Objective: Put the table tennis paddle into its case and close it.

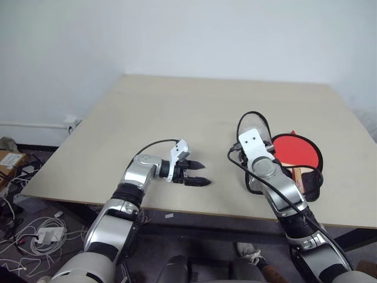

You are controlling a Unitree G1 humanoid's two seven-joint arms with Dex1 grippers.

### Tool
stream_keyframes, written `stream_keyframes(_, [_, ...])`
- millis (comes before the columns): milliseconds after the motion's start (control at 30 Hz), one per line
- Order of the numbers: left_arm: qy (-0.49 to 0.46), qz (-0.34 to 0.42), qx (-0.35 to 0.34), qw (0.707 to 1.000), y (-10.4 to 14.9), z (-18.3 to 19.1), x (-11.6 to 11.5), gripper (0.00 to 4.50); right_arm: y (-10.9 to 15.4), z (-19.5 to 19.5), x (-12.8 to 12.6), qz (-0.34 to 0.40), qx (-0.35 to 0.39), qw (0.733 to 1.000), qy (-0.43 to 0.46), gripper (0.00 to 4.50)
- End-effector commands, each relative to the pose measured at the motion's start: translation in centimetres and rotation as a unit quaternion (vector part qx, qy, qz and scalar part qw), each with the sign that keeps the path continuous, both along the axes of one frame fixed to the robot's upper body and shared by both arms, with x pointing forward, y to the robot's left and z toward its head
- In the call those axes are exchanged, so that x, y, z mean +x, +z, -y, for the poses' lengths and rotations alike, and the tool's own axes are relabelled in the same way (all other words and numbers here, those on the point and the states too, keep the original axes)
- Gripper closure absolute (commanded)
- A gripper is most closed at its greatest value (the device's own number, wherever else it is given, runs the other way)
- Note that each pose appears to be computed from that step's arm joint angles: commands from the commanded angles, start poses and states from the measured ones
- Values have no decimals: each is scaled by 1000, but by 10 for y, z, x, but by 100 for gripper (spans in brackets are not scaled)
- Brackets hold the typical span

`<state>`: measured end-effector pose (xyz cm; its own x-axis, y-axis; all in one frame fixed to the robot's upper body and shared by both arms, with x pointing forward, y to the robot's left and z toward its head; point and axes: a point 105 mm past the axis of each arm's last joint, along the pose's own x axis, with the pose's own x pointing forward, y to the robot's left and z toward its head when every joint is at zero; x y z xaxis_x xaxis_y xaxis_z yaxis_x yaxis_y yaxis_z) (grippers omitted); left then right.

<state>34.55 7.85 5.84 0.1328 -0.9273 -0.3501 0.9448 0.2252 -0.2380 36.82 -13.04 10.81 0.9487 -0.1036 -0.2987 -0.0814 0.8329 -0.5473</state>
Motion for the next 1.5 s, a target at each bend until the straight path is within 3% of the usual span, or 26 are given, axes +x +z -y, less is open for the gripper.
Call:
stream_keyframes(33, [-14, 26, -3, 1000, 12, 5, 2, 0, 50, 22, 2, 92, -14, 995, -40, 30])
stream_keyframes(167, [-16, 25, -1, 1000, 11, 6, 2, 0, 80, 41, -5, 123, -4, 991, -56, 30])
stream_keyframes(300, [-19, 26, -2, 999, 11, 8, 2, 0, 88, 65, -16, 113, -15, 991, -66, 30])
stream_keyframes(700, [-32, 33, -7, 999, 16, 16, 3, 0, 58, 143, -34, 46, -97, 982, -156, 30])
stream_keyframes(833, [-35, 32, -9, 999, 16, 17, 2, 0, 49, 144, -37, 43, -74, 980, -182, 30])
stream_keyframes(967, [-33, 33, -9, 999, 16, 17, 3, 0, 44, 150, -40, 47, -102, 971, -213, 30])
stream_keyframes(1100, [-32, 32, -9, 999, 16, 16, 3, 0, 26, 107, -31, 16, 65, 985, -160, 30])
stream_keyframes(1200, [-31, 32, -8, 999, 15, 16, 3, 0, 9, 84, -31, -26, 154, 977, -145, 30])
stream_keyframes(1367, [-30, 33, -10, 999, 16, 18, 4, 0, -30, 75, -31, -82, 233, 957, -150, 30])
stream_keyframes(1500, [-29, 37, -9, 999, 16, 17, 4, 0, -53, 86, -35, -105, 217, 955, -172, 30])
